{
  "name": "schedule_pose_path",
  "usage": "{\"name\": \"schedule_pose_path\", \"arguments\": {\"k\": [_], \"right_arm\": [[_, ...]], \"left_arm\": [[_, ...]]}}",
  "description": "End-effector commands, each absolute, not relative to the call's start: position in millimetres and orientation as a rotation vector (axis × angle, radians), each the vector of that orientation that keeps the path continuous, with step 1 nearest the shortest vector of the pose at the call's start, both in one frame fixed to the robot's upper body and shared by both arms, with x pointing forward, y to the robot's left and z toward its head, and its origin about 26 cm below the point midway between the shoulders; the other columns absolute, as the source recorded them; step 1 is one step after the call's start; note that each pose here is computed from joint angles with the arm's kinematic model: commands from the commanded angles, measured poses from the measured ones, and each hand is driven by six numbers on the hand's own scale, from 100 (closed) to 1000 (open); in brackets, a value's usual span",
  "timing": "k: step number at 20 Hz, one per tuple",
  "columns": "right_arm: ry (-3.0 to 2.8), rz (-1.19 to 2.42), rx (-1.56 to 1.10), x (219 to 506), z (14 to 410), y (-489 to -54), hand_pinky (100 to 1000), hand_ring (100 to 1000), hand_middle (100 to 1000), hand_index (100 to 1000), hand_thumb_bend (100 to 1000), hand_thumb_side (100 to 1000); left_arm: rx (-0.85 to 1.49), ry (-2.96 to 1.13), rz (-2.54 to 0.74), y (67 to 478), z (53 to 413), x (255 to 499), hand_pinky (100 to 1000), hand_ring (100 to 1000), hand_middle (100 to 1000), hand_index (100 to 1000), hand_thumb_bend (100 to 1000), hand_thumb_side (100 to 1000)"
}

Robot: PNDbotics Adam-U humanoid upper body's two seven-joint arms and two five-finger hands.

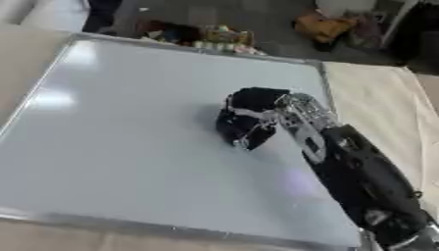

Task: Wipe the whiteboard clean with a brush.

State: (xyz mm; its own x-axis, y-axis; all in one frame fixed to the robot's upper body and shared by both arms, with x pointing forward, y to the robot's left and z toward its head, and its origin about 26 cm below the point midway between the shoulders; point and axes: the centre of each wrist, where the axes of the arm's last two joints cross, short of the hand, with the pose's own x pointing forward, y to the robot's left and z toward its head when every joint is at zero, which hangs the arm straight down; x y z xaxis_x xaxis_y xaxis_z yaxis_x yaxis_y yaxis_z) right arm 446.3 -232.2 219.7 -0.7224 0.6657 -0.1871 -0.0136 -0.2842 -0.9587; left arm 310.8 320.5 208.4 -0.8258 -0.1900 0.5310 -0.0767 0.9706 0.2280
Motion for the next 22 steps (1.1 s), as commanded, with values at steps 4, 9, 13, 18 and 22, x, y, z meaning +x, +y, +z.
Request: {"name": "schedule_pose_path", "arguments": {"k": [4, 9, 13, 18, 22], "right_arm": [[-1.565, 2.094, -0.804, 440, 231, -224, 575, 583, 174, 176, 100, 172], [-1.556, 2.082, -0.812, 440, 231, -225, 574, 582, 174, 177, 100, 143], [-1.534, 2.046, -0.852, 443, 229, -231, 572, 585, 177, 180, 100, 150], [-1.484, 1.971, -0.924, 451, 220, -247, 571, 591, 181, 184, 100, 160], [-1.451, 1.885, -0.995, 458, 213, -262, 572, 593, 182, 185, 100, 163]], "left_arm": [[0.213, -2.568, -0.276, 324, 218, 307, 718, 583, 540, 391, 316, 871], [0.213, -2.569, -0.276, 324, 218, 308, 719, 583, 540, 391, 316, 871], [0.213, -2.569, -0.276, 324, 218, 308, 719, 582, 540, 391, 316, 872], [0.213, -2.568, -0.276, 324, 217, 308, 719, 581, 539, 391, 314, 872], [0.214, -2.568, -0.276, 324, 217, 308, 719, 581, 539, 391, 313, 872]]}}
